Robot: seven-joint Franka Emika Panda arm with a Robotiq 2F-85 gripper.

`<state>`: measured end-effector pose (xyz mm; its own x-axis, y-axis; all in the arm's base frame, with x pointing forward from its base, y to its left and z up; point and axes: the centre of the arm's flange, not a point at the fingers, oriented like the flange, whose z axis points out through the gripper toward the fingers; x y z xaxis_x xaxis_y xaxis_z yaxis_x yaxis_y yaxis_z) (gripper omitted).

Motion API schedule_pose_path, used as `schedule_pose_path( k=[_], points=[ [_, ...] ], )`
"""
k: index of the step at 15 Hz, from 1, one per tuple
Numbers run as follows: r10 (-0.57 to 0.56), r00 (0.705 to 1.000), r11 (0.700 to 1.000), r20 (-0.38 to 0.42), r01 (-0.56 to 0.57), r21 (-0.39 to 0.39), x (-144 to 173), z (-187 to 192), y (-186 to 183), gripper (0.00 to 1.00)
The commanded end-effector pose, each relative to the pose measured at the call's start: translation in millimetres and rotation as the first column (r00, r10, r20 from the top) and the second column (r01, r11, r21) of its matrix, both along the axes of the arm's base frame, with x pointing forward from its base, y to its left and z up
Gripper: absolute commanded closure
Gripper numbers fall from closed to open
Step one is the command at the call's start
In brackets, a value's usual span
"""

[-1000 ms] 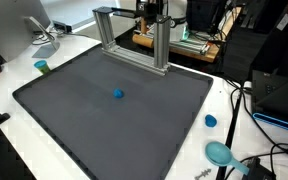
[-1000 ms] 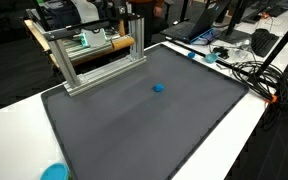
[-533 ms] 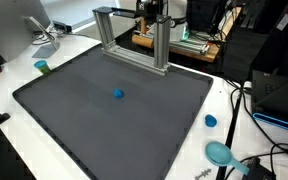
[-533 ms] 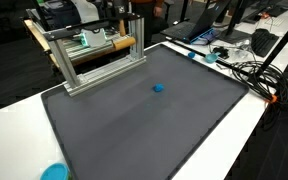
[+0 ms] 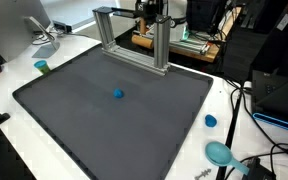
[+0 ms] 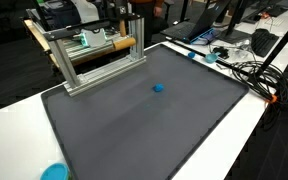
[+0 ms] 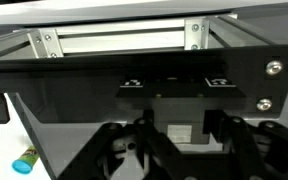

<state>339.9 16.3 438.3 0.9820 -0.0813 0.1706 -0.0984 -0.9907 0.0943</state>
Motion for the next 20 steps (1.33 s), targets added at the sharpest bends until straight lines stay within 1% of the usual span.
schedule_pose_path(
  k=[1,3,5,7,8,9,10,11,12,13,15,17,20],
  points=[
    [0.011,0.999,1.0,0.037,-0.012,0.011,1,3,0,0.71],
    [0.046,0.999,0.999,0.014,-0.046,0.014,2,9,0,0.71],
    [0.071,0.996,0.997,-0.047,-0.072,-0.01,2,13,-3,0.71],
    [0.077,0.993,0.997,-0.094,-0.078,-0.004,1,15,-6,0.71],
    [0.074,0.992,0.997,-0.105,-0.074,0.006,2,15,-7,0.71],
    [0.073,0.991,0.997,-0.11,-0.073,0.01,3,15,-7,0.53],
    [0.081,0.991,0.997,-0.102,-0.08,0.014,3,16,-8,0.32],
    [0.08,0.992,0.997,-0.098,-0.078,0.022,4,16,-9,0.45],
    [0.079,0.992,0.997,-0.1,-0.076,0.027,3,15,-10,0.61],
    [0.075,0.992,0.997,-0.097,-0.073,0.031,2,14,-12,0.74],
    [0.063,0.994,0.998,-0.091,-0.061,0.031,1,12,-14,0.78],
    [0.061,0.995,0.998,-0.082,-0.059,0.035,0,13,-13,0.78],
    [0.07,0.997,0.997,-0.015,-0.069,0.044,3,24,-10,0.78]
  ],
)
